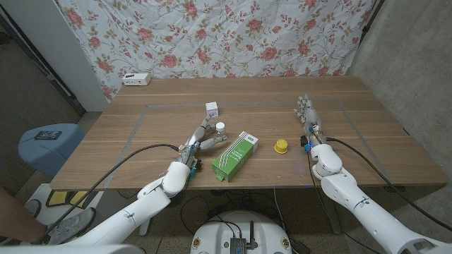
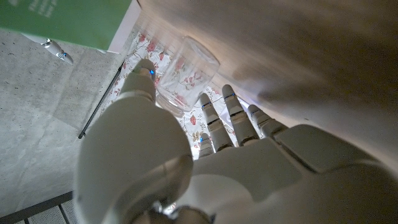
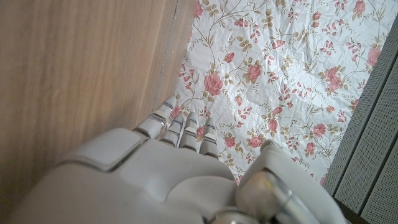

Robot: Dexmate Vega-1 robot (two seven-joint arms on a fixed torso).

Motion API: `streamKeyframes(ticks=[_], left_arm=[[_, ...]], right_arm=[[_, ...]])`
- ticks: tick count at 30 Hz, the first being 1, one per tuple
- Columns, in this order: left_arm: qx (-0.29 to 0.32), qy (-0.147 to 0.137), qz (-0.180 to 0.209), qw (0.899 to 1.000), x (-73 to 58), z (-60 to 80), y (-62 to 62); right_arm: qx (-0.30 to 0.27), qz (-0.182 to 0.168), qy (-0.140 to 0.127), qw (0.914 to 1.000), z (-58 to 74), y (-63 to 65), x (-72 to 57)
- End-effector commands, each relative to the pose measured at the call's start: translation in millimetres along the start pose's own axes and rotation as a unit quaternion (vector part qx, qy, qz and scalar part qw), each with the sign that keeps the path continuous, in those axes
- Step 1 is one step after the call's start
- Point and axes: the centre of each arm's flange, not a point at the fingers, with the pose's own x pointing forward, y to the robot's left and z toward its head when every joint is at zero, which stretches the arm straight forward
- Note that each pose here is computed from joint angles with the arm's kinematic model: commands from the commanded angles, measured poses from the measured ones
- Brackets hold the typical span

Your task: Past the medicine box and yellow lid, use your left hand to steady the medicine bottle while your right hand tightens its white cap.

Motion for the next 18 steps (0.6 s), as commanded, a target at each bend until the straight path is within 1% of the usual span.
streamKeyframes(ticks=[1,6,9,13,18], left_arm=[[0.002,-0.003,0.001,1.0,0.5,2.1,-2.8],[0.002,-0.005,-0.001,1.0,1.2,3.4,-4.3],[0.002,-0.011,-0.005,1.0,2.2,4.8,-5.7],[0.002,-0.009,-0.001,1.0,1.8,5.9,-6.4],[0.002,-0.014,0.0,1.0,0.8,6.5,-7.1]], right_arm=[[0.002,-0.005,-0.001,1.0,-1.6,-2.6,-5.2],[0.003,-0.006,-0.001,1.0,-2.3,-3.2,-6.9],[0.004,-0.008,-0.002,1.0,-2.5,-4.1,-8.6],[0.004,-0.009,-0.003,0.9999,-2.6,-4.8,-10.1],[0.005,-0.01,-0.003,0.9999,-3.1,-4.9,-11.7]])
